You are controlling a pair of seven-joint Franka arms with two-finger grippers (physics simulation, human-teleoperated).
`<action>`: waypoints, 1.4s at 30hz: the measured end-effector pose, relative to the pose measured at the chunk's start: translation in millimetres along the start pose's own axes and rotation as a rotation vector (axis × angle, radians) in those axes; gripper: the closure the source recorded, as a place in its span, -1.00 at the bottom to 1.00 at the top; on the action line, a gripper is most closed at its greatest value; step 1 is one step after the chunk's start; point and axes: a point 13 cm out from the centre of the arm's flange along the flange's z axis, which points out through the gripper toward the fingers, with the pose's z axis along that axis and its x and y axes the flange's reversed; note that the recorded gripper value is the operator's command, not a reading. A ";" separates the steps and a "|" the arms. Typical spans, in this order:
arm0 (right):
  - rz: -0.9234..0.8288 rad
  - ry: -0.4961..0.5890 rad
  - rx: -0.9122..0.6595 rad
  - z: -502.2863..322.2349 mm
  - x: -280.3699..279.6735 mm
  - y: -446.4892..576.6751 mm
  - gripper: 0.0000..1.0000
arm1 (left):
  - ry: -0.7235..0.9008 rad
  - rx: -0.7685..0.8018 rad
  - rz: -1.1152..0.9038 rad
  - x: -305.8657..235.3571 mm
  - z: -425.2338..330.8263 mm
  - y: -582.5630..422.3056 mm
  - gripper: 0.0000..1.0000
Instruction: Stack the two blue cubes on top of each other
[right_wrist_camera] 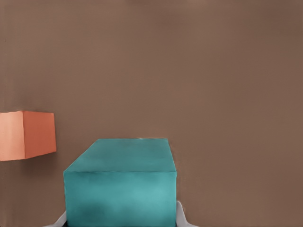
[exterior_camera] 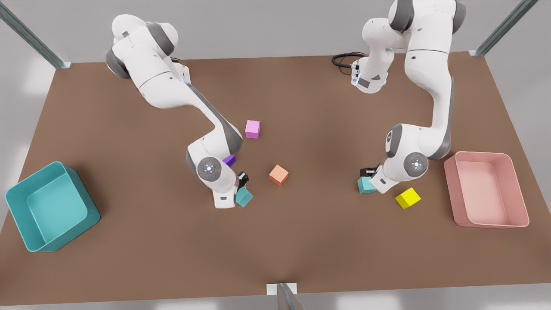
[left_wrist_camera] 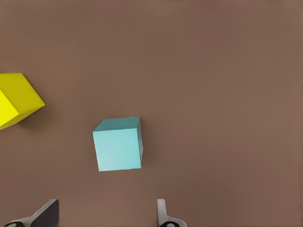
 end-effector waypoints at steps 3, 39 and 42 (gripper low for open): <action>0.034 -0.027 -0.018 28.4 -45.4 48.2 -0.36 | -0.026 0.005 -0.039 -12.4 10.5 4.4 -1.00; 0.705 0.231 0.114 -297.3 248.8 -165.4 -1.00 | 0.033 -0.024 -0.206 -32.3 136.7 16.0 -0.02; 0.687 0.239 0.098 -294.1 249.4 -163.7 -1.00 | 0.013 -0.022 -0.212 -36.1 127.4 15.2 -0.02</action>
